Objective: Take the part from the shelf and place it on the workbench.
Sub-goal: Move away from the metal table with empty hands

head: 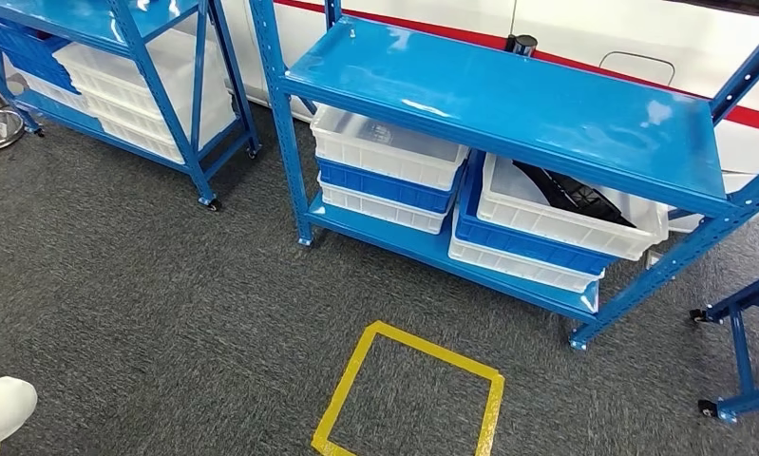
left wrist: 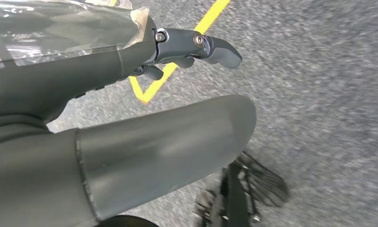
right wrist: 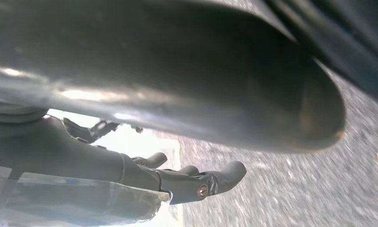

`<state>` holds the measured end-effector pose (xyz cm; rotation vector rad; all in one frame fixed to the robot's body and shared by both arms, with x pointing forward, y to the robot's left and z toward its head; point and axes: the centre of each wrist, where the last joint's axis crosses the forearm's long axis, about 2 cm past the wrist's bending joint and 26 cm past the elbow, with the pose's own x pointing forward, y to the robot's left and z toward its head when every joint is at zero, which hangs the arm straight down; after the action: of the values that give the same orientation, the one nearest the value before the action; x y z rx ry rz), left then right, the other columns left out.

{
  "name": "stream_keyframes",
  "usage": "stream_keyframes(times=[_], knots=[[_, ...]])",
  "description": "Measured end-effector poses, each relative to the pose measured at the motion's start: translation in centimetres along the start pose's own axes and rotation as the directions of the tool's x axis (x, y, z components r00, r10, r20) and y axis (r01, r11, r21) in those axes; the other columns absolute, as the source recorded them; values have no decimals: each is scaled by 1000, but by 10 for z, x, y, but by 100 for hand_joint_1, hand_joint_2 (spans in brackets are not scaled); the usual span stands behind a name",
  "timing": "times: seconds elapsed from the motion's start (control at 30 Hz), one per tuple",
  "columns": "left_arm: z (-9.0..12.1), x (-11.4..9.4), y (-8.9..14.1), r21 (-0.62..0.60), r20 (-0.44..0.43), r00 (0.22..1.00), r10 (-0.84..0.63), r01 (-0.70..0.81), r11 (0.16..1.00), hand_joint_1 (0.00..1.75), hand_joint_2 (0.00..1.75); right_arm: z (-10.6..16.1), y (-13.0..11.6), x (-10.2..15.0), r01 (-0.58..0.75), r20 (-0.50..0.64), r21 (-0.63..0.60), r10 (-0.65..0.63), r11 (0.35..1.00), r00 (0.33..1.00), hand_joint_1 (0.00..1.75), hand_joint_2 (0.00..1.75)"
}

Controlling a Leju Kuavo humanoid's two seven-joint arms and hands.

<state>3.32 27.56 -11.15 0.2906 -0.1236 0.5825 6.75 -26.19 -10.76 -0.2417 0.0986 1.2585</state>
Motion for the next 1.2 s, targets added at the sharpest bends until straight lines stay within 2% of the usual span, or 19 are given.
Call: stream_keyframes(times=[0.17, 0.37, 0.6, 1.0, 1.2], knots=[[0, -1, 1, 0, -6, 1000, -1, 1, 1000, 0, 0, 0, 0, 0, 8, -1, 1, -8, 1000, 1000, 0, 0], [1, 8, -7, -18, 10, 1000, 6, -6, 1000, 0, 0, 0, 5, 1, 7, -1, 9, -7, 1000, 1000, 0, 0], [-1, 1, 4, 6, 1, 1000, 9, -9, 1000, 0, 0, 0, 15, 0, 14, -8, 26, -13, 1000, 1000, 0, 0], [1, 1, -3, 24, -2, 999, 32, -32, 999, 0, 0, -1, 4, -4, 52, -21, 10, -52, 999, 998, 0, 0], [3, -2, -9, 25, -8, 999, 40, -40, 999, 0, 0, -2, 5, -7, 38, -30, 11, -38, 999, 999, 0, 0]])
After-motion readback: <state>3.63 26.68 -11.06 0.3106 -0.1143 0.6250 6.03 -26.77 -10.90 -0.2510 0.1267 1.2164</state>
